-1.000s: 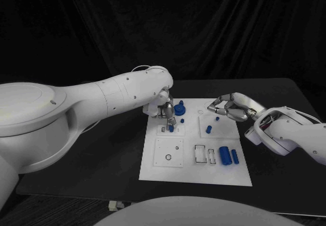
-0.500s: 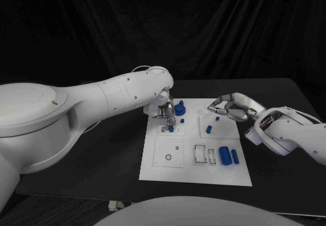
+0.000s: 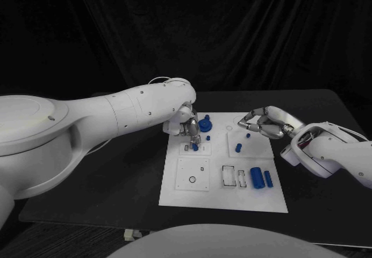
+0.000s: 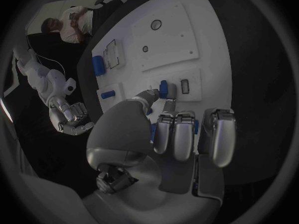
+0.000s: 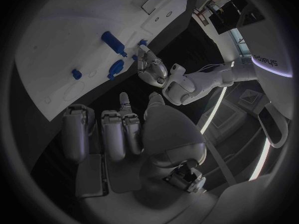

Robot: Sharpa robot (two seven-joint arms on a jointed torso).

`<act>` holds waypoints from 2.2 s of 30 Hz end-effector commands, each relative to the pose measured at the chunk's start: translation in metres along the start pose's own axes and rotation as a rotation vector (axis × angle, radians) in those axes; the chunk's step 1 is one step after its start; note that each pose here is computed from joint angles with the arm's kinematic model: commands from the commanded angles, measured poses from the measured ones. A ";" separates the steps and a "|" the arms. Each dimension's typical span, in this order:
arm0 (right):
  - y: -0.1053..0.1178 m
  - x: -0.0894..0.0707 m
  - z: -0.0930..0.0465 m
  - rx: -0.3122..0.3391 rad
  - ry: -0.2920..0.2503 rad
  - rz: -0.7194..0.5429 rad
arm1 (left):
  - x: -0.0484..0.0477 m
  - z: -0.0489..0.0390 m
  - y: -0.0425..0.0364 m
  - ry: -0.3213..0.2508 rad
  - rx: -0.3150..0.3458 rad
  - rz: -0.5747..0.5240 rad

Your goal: Assemble the parts on the task board

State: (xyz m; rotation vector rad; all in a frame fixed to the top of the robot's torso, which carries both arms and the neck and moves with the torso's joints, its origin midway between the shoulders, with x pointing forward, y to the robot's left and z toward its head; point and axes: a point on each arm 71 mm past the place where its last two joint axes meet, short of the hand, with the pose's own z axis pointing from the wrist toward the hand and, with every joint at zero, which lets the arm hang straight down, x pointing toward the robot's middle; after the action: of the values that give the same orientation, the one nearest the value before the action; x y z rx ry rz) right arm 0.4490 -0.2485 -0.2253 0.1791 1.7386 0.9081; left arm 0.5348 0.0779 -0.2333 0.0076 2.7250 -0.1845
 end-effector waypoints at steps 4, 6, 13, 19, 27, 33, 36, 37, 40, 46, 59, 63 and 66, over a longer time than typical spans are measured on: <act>-0.003 0.001 -0.001 0.024 0.008 0.000 | 0.0042 -0.0023 0.0006 -0.084 0.012 -0.073; -0.003 0.001 -0.001 0.026 0.009 0.000 | 0.0062 -0.0040 0.0025 -0.102 0.022 -0.089; -0.005 0.002 -0.001 0.033 0.013 0.000 | 0.0126 -0.0107 0.0116 -0.164 0.056 -0.148; -0.007 0.002 -0.003 0.040 0.011 0.001 | 0.0177 -0.0205 0.0232 -0.268 0.096 -0.189; -0.008 0.002 -0.004 0.043 0.005 0.001 | 0.0262 -0.0344 0.0348 -0.380 0.148 -0.237; -0.009 0.003 -0.006 0.045 -0.002 0.002 | 0.0319 -0.0491 0.0400 -0.522 0.201 -0.263; -0.010 0.003 -0.007 0.047 -0.006 0.002 | 0.0375 -0.0522 0.0414 -0.574 0.228 -0.281; -0.011 0.004 -0.007 0.046 -0.008 0.002 | 0.0405 -0.0522 0.0421 -0.591 0.238 -0.287; -0.010 0.004 -0.008 0.044 -0.014 0.003 | 0.0494 -0.0499 0.0429 -0.623 0.260 -0.302; -0.010 0.004 -0.010 0.039 -0.026 0.004 | 0.0685 -0.0394 0.0442 -0.653 0.280 -0.300; -0.006 0.006 -0.012 0.012 -0.047 0.007 | 0.0894 -0.0278 0.0524 -0.778 0.303 -0.268; -0.005 0.007 -0.013 0.006 -0.052 0.008 | 0.0952 -0.0250 0.0522 -0.791 0.310 -0.265; -0.004 0.008 -0.014 0.000 -0.055 0.009 | 0.0971 -0.0246 0.0518 -0.806 0.320 -0.268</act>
State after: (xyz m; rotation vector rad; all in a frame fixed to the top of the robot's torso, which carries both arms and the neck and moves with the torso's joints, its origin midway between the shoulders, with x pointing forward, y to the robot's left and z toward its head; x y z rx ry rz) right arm 0.4368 -0.2542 -0.2346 0.2137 1.7207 0.8972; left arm 0.4373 0.1335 -0.2624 -0.3045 1.9513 -0.5243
